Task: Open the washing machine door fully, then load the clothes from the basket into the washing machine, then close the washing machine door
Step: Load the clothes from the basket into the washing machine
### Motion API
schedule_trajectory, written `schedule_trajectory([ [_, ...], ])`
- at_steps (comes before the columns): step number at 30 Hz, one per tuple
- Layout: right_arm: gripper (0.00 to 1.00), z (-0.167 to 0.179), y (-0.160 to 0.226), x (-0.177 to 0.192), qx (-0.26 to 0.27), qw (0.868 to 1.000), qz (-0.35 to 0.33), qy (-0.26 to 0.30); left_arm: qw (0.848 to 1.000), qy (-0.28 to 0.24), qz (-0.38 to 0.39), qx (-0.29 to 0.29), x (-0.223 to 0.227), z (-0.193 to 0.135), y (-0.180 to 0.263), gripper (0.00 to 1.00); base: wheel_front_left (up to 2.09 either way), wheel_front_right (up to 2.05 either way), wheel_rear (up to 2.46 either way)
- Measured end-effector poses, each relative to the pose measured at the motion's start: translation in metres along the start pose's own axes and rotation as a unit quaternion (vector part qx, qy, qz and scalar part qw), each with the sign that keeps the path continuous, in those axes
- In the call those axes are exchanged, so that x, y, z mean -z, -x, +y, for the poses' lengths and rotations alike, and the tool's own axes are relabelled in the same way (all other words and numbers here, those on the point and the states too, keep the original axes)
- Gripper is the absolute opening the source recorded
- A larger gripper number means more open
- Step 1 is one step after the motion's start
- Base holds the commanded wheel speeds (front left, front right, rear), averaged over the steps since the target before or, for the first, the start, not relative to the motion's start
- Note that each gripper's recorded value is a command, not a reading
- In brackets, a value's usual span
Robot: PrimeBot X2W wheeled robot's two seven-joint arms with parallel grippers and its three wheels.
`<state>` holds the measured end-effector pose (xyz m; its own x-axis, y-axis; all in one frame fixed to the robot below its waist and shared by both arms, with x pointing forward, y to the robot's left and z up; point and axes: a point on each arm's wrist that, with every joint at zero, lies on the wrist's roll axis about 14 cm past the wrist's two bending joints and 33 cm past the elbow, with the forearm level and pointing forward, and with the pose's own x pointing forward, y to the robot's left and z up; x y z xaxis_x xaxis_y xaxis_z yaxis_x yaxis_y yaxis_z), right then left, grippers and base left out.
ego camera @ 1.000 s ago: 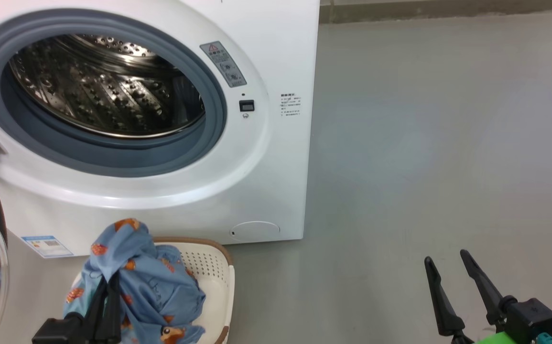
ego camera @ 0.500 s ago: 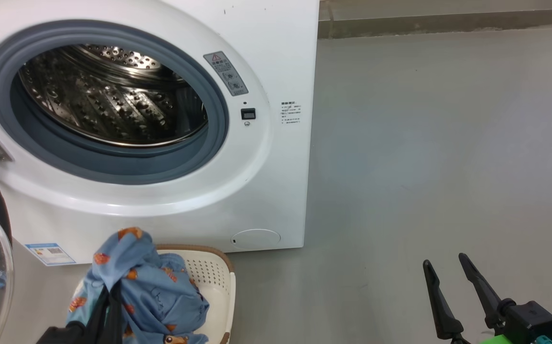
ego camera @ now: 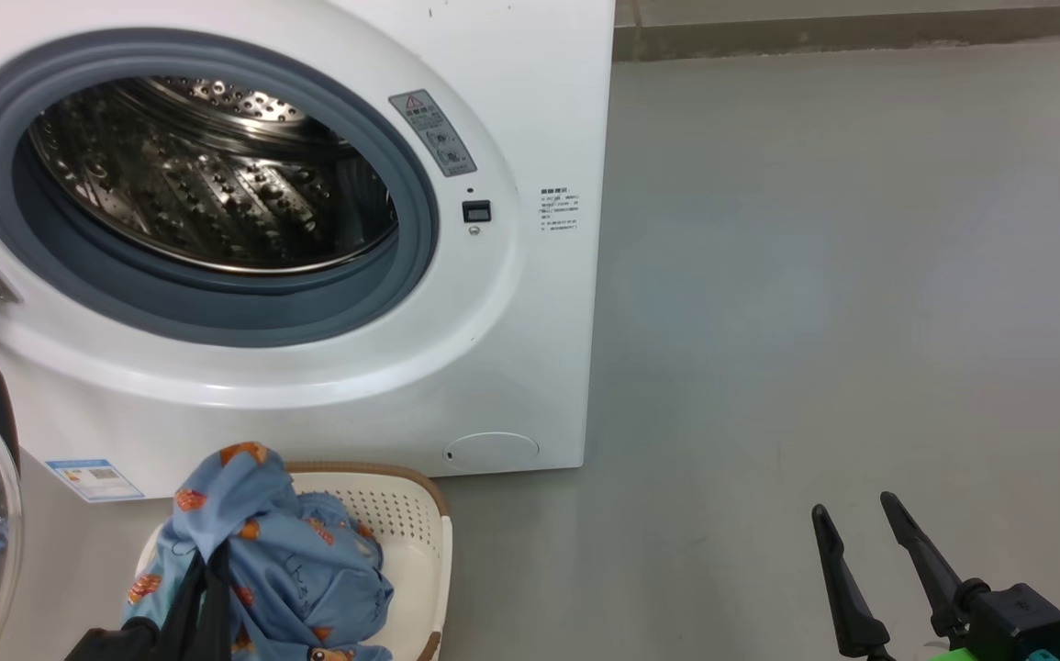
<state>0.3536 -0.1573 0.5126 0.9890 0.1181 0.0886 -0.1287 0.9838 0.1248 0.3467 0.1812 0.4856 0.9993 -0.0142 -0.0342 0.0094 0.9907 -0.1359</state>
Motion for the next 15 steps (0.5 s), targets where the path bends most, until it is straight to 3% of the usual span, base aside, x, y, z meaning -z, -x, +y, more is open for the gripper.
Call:
schedule_trajectory([
  [15, 1.00, 0.000, -0.007, 0.010, -0.001, 1.000, 0.014, 0.000, 1.000, 0.006, 0.003, -0.004, 0.003, 0.005, -0.029, 0.00, 0.00, 0.00, 0.00],
])
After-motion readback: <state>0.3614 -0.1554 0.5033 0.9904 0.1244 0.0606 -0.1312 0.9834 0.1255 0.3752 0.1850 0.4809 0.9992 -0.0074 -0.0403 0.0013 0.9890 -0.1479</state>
